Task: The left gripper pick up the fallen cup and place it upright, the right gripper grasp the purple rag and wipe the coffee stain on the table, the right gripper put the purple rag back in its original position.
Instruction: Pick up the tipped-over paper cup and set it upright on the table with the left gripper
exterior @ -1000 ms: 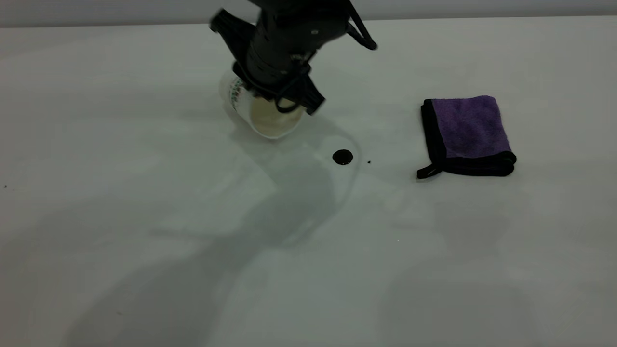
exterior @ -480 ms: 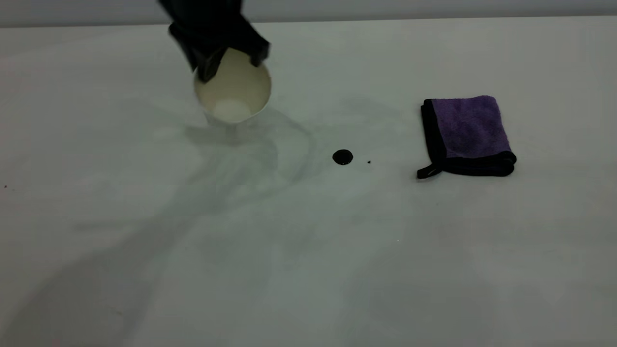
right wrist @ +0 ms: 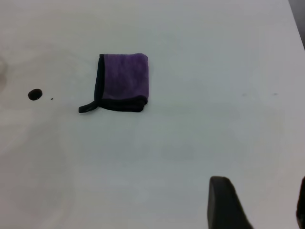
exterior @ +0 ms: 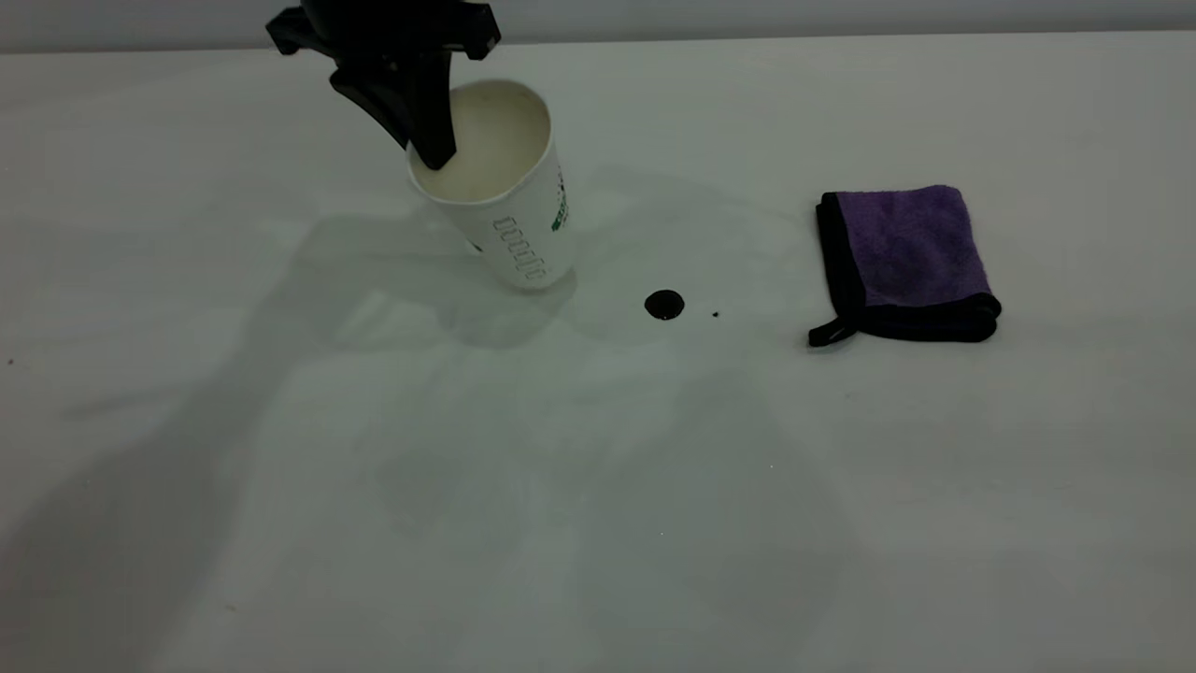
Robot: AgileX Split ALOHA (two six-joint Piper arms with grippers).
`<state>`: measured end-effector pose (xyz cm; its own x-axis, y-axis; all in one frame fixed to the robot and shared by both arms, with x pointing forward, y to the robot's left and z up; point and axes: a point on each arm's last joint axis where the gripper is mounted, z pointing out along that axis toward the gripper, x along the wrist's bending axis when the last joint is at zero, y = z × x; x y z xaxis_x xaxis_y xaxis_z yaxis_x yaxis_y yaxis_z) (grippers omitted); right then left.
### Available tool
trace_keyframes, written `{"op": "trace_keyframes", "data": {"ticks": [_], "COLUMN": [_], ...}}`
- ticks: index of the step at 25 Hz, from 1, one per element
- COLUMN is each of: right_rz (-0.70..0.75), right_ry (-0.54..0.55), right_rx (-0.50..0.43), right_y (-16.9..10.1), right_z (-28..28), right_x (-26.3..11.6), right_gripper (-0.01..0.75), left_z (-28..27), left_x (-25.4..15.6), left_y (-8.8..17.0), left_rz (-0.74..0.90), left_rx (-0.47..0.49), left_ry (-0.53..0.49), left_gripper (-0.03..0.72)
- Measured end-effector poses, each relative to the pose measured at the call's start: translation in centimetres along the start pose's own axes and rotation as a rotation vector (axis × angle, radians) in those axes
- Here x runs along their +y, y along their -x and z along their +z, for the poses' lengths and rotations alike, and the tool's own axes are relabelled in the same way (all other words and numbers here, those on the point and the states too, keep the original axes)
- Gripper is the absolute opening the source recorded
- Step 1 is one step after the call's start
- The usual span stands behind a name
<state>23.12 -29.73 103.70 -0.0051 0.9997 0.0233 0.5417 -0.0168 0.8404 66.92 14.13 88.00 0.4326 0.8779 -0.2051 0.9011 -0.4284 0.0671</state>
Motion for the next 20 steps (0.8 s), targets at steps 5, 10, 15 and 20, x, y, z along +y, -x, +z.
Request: {"op": "trace_keyframes", "data": {"ticks": [5, 10, 15, 20], "right_rz": [0.0, 0.0, 0.0, 0.0], "right_ry": [0.0, 0.0, 0.0, 0.0], "right_rx": [0.0, 0.0, 0.0, 0.0], "right_y": [0.0, 0.0, 0.0, 0.0], "right_z": [0.0, 0.0, 0.0, 0.0], "right_x": [0.0, 0.0, 0.0, 0.0], "right_gripper": [0.401, 0.401, 0.401, 0.401], "left_z": [1.4, 2.0, 1.7, 1.8], "left_x": [0.5, 1.4, 1.6, 1.5], "left_y": [-0.3, -0.5, -0.4, -0.7], "left_rz": [-0.023, -0.032, -0.034, -0.058], "left_rx": [-0.021, -0.027, -0.027, 0.006], "left_ry": [-0.066, -0.079, -0.074, -0.094], "left_gripper": [0.01, 0.019, 0.052, 0.094]}}
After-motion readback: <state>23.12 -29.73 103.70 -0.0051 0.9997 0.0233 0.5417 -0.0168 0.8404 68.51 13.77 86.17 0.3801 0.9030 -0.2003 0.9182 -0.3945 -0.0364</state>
